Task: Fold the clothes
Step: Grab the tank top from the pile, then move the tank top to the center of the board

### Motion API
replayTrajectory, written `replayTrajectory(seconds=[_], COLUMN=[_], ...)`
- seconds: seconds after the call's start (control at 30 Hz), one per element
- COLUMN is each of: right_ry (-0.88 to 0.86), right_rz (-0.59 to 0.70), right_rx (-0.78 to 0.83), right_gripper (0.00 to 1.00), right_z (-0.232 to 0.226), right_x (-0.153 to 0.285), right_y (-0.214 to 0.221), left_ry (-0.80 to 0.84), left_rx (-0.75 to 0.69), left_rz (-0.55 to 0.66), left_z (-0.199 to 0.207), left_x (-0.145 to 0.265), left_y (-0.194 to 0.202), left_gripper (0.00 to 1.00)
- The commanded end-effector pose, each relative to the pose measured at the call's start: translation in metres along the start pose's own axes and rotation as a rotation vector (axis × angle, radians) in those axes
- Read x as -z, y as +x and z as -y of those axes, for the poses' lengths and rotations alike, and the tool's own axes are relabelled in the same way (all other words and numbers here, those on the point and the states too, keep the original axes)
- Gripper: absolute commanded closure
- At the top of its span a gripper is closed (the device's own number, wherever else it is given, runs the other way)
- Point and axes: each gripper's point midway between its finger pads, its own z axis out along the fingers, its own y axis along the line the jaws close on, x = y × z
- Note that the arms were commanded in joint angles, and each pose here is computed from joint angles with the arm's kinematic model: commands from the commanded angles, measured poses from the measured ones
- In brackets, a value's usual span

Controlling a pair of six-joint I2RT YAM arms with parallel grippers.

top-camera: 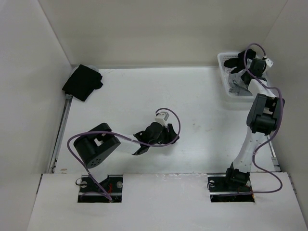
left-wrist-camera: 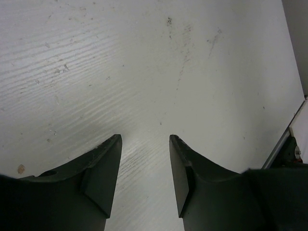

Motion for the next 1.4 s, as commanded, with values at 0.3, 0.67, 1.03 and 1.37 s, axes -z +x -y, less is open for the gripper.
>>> replayTrajectory(seconds=[0.3, 0.67, 1.03, 1.37], right_ry=[-0.39, -1.115, -1.263, -0.857], right_rz=[0.508, 0.56, 0.229, -0.072], right_rx=[-0.191, -0.245, -0.15, -0.159], right_gripper=[1.0, 1.0, 1.0, 0.99], right_z=[-0.082, -0.15, -0.232, -0.322], right_x=[0.229, 0.592, 0.603, 0.334], right_y=[-0.145, -0.151, -0.026, 0.105], left_ry=[0.094, -0.025, -0.231, -0.359], left_rx=[0.033, 0.23, 0.372, 0.387], left_rz=[0.068, 0.351, 0.649, 0.584], left_z=[0.024, -0.045, -0.131, -0.166], left_x=[-0.001, 0.064, 0.172, 0.17], left_y=[-0.027, -0.113, -0.171, -0.149], left_gripper=[0.58, 0.58, 0.57, 0.58])
